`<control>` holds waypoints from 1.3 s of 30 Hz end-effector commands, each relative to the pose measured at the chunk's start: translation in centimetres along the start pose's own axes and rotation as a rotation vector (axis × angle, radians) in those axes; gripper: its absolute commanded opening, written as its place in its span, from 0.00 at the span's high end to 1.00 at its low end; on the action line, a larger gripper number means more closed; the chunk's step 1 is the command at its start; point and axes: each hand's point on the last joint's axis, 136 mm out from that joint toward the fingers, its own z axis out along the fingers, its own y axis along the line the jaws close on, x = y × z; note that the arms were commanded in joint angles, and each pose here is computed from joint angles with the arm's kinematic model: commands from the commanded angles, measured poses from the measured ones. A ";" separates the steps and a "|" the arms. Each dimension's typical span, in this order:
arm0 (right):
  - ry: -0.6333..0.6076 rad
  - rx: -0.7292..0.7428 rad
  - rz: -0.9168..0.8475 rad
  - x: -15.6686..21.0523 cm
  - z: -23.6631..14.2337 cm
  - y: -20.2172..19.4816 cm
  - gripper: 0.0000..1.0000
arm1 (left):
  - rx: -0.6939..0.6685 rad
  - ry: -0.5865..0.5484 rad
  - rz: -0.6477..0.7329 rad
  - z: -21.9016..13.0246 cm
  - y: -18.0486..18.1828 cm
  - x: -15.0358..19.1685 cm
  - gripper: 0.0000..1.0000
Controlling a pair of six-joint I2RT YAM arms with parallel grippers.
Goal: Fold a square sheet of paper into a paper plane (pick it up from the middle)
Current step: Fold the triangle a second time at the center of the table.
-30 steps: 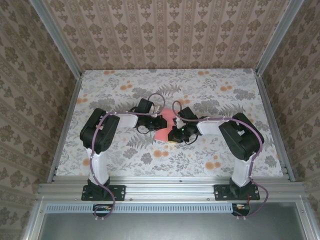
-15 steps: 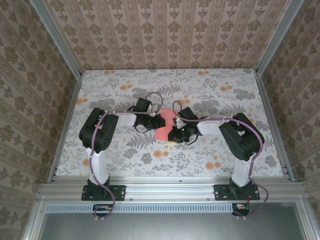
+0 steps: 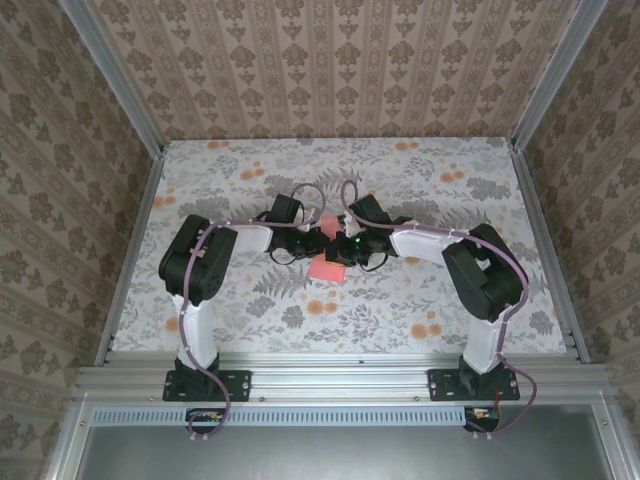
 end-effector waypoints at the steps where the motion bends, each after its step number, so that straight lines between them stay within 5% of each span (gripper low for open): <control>1: 0.060 0.067 0.027 0.9 1.4 -2.3 0.87 | -0.085 0.034 -0.041 0.6 3.3 1.4 0.88; 21: 0.149 0.214 0.068 4.9 2.6 -9.3 0.89 | -0.078 0.008 -0.026 -0.2 3.0 -0.4 0.88; 39: 0.156 0.220 0.092 6.8 2.1 -10.4 0.89 | -0.107 -0.021 -0.030 -1.8 4.8 -3.7 0.88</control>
